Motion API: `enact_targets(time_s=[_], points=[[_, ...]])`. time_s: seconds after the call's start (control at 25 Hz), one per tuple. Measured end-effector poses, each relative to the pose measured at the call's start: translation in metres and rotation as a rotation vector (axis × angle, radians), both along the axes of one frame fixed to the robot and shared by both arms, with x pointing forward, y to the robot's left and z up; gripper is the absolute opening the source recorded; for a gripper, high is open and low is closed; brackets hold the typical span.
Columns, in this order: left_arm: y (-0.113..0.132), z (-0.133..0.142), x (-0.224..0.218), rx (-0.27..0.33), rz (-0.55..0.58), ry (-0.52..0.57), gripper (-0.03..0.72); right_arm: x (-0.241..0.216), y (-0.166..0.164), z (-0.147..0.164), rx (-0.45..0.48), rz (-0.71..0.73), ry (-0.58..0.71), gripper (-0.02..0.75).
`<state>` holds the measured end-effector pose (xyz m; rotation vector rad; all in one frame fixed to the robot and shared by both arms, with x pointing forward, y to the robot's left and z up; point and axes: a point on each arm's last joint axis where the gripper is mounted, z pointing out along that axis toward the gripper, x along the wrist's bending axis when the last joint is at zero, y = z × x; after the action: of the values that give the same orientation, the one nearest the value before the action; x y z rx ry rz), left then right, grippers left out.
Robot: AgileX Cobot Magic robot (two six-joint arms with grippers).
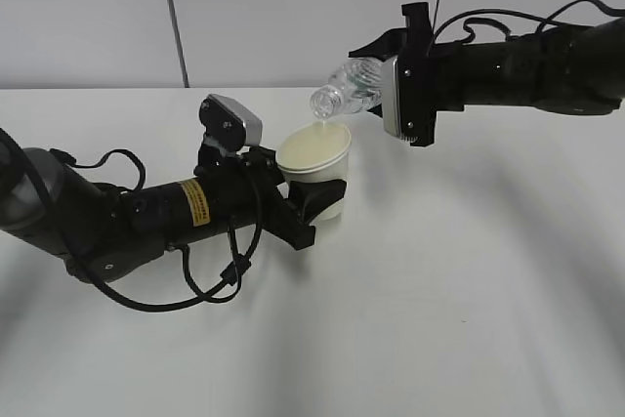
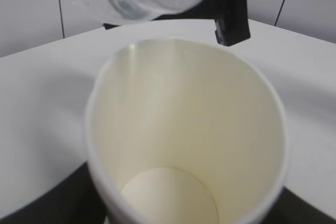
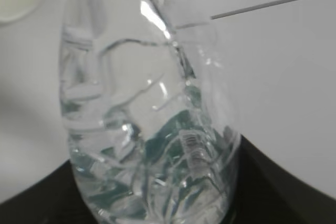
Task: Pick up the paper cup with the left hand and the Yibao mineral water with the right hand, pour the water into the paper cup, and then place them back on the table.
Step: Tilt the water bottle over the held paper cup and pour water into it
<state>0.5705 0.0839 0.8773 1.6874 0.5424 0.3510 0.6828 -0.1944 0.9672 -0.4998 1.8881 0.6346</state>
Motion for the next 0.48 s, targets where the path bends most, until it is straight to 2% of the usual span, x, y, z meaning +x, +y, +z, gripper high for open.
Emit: enact_targets(time_s=[0.48], points=[[0.0000,0.0000,0.0000,0.000,0.000,0.001,0.400,0.0004,0.0007,-0.0015,-0.047,-0.003,-0.018,0.467]])
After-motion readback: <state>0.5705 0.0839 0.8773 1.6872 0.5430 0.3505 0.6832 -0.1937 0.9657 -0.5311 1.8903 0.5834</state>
